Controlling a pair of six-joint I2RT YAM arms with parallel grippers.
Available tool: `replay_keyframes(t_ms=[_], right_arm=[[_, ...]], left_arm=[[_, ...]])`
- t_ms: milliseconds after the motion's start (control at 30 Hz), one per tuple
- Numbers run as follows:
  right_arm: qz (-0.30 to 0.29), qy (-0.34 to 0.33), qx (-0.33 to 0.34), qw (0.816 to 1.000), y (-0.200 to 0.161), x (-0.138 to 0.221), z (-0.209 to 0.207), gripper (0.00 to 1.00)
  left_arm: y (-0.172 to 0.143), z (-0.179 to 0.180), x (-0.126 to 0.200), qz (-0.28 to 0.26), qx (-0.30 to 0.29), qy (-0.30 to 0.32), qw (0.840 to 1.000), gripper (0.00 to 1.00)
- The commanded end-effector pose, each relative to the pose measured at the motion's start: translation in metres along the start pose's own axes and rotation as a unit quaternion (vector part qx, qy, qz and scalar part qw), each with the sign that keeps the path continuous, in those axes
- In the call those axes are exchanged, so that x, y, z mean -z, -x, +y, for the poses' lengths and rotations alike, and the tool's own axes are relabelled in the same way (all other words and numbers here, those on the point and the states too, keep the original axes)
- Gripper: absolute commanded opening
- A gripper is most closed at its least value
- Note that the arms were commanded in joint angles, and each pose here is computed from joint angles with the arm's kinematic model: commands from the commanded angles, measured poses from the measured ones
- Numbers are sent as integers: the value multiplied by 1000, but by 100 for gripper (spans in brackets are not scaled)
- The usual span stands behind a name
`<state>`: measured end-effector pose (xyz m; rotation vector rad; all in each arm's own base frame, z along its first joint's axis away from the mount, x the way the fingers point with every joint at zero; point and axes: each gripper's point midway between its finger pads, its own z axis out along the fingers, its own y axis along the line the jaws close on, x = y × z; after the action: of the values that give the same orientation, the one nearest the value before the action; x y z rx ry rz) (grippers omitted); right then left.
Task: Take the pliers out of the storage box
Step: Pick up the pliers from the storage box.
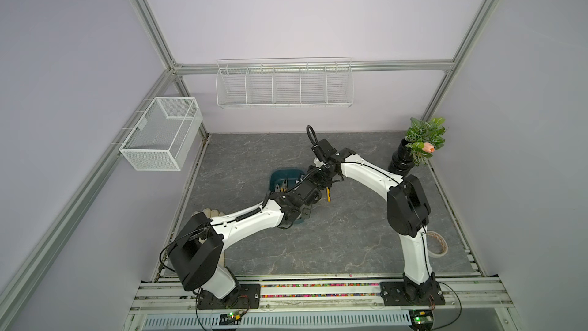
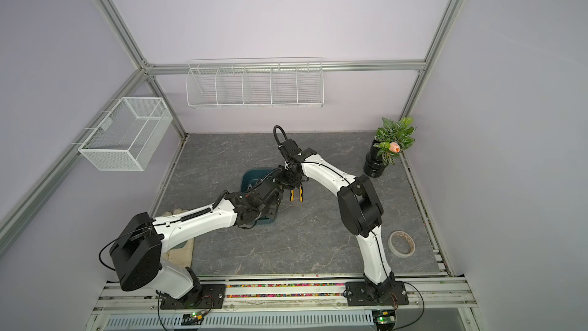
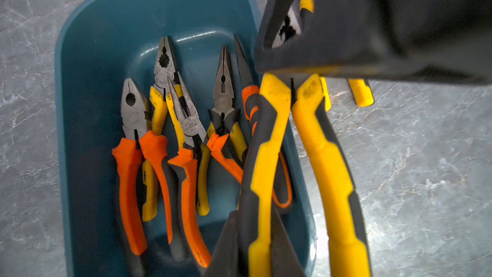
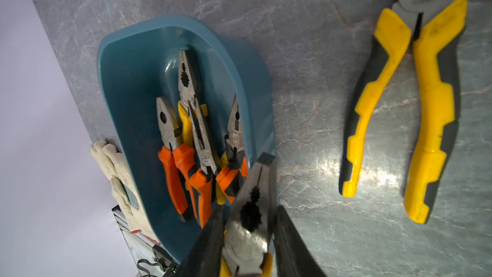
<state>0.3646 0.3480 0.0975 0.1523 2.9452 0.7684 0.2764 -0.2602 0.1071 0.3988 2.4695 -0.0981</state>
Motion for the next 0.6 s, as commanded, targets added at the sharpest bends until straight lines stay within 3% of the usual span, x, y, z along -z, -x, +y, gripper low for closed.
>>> replay_keyframes(t_ms=[0,67,100,233,467,500,567], right_arm=[[7,14,8,1000,-9,2,8,30],[7,13,9,1000,-9,3,8,16],[7,13,10,1000,-10,3,7,13],[-1,9,15,1000,-8,8,6,7],[-25,3,34,999,1,27,6,6],[-28,2,36,999,2,29,5,7],[-36,1,38,999,6,35,3,7]], left_arm=[[50,-23,24,-86,29,-49,995,0],[49,-22,23,-85,27,-47,995,0],[49,-22,23,-85,27,-47,995,0],[48,-22,22,-82,25,-45,995,0],[40,-20,18,-73,21,-44,996,0],[40,-21,18,-71,21,-45,996,3],[40,-21,19,-71,22,-46,996,35]])
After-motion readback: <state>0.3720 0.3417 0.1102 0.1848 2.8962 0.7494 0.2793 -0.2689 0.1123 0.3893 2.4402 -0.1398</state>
